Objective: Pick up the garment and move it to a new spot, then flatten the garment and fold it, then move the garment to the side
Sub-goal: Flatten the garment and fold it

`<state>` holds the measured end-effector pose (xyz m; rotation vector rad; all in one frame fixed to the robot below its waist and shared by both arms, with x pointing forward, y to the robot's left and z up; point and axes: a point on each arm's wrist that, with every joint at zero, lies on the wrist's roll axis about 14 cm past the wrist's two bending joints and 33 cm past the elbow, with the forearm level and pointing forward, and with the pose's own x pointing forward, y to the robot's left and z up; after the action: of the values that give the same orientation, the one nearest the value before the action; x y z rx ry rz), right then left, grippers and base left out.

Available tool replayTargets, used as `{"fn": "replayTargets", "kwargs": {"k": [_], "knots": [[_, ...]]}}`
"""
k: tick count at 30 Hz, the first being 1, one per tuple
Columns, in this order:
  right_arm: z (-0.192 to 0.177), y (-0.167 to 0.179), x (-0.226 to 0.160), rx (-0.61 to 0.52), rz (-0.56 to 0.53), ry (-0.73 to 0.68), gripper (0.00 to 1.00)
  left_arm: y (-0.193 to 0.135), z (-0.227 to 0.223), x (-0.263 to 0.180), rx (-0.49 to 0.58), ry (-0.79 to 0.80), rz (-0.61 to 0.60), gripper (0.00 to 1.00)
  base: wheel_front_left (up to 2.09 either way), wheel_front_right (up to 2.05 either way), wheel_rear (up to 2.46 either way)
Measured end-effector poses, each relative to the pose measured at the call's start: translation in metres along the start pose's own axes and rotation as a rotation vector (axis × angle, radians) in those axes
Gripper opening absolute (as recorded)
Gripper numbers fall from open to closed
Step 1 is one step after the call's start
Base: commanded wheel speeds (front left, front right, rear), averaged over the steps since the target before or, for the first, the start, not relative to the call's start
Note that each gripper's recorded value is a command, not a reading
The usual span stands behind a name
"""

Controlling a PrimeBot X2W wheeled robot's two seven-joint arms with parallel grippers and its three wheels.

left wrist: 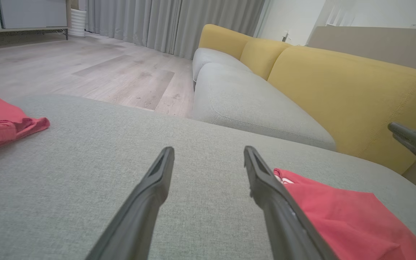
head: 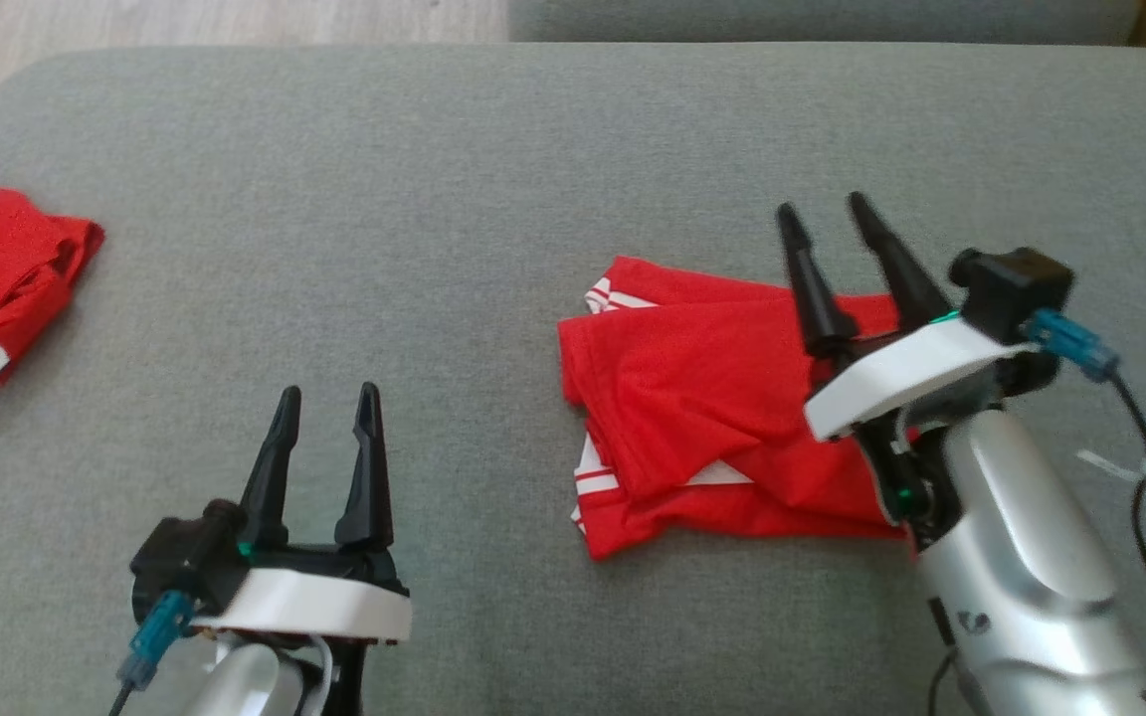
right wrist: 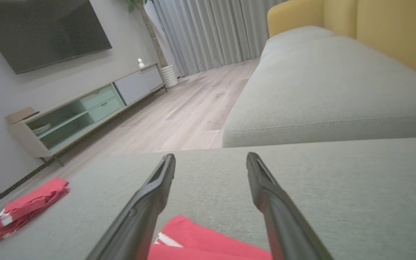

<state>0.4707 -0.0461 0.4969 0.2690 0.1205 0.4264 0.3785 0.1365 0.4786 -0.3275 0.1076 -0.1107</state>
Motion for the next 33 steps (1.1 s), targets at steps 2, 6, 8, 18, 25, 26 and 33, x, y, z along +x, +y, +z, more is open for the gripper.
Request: {"fn": "replayTargets", "kwargs": {"k": [2, 6, 8, 18, 25, 26, 33], "knots": [[0.006, -0.010, -0.005, -0.024, -0.031, -0.020, 1.00, -0.004, -0.002, 0.001, -0.001, 0.004, -0.011, 1.00, 0.00, 0.00, 0.00], [0.004, -0.026, -0.020, -0.042, -0.085, -0.020, 1.00, -0.007, -0.004, 0.003, -0.001, 0.008, -0.023, 1.00, 0.00, 0.00, 0.00], [0.003, -0.031, -0.026, -0.055, -0.105, -0.019, 1.00, -0.008, -0.004, 0.003, -0.001, 0.007, -0.025, 1.00, 0.00, 0.00, 0.00], [-0.005, -0.034, -0.045, -0.124, -0.128, -0.007, 1.00, -0.008, -0.004, 0.005, 0.000, 0.007, -0.025, 1.00, 0.00, 0.00, 0.00], [-0.021, -0.021, -0.046, -0.119, -0.089, 0.033, 1.00, -0.005, -0.004, 0.005, 0.000, 0.004, -0.014, 1.00, 0.00, 0.00, 0.00], [-0.022, -0.018, -0.045, -0.120, -0.081, 0.036, 1.00, -0.005, -0.004, 0.004, 0.000, 0.002, -0.013, 1.00, 0.00, 0.00, 0.00], [-0.054, 0.035, -0.043, -0.144, 0.083, 0.136, 1.00, -0.001, -0.005, 0.004, 0.001, 0.004, -0.002, 1.00, 0.00, 0.00, 0.00]]}}
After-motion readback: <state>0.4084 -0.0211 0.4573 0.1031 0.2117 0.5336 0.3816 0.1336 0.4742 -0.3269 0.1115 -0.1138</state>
